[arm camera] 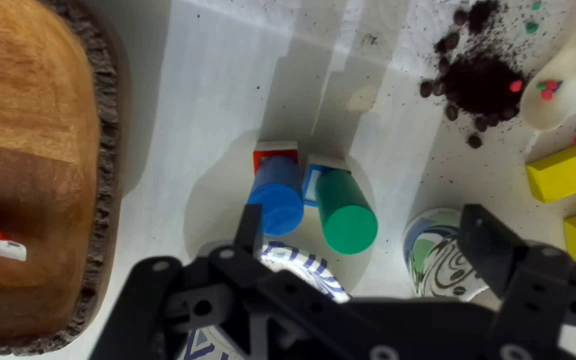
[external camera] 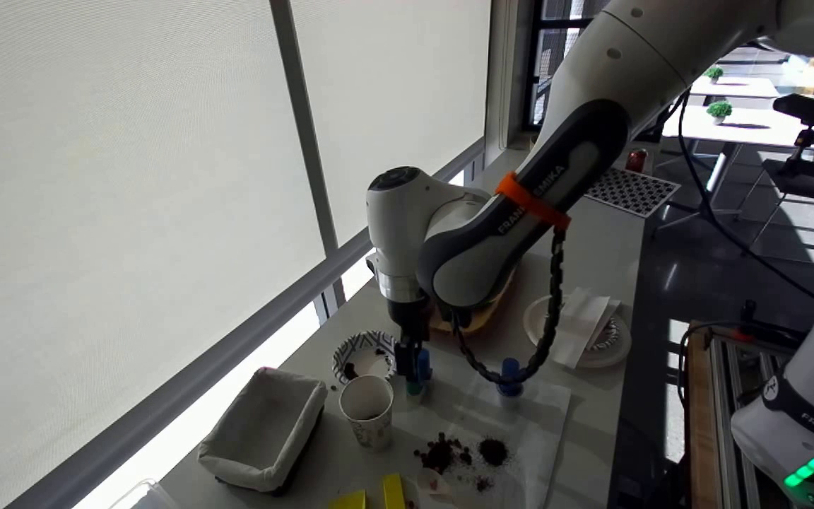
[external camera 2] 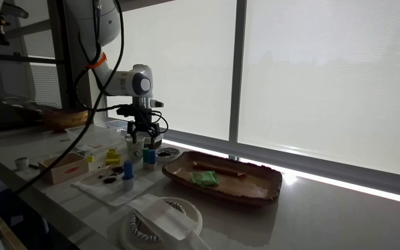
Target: Put the green block on top of the blue block at the front.
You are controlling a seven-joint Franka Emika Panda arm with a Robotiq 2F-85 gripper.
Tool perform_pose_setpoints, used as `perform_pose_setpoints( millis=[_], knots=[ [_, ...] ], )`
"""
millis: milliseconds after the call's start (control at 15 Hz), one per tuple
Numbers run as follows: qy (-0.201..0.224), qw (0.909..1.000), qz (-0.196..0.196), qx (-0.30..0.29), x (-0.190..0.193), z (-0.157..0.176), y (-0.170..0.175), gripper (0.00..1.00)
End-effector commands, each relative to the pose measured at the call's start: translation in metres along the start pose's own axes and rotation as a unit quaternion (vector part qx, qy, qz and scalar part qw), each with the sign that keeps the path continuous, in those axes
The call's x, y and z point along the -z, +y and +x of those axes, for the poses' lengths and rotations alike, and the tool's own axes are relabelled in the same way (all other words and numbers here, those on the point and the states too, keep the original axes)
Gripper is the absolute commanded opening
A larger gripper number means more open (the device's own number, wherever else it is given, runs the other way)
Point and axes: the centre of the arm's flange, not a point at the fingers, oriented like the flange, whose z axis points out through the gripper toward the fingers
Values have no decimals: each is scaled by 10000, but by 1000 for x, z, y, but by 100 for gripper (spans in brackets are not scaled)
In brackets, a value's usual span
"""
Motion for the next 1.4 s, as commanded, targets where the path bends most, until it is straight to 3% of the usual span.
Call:
perform_pose_setpoints(
  millis=[0,133,467,800,1333],
  knots=[
    [30,9994,158,-312,-7,-17,-11,100],
    [22,9990,104,-429,-10,-19,-13,100],
    [496,9908,-69,-1258,-9,-17,1,100],
    [530,9824,-328,-1759,-7,-28,21,100],
    [493,9828,-383,-1735,-14,-25,36,100]
  ],
)
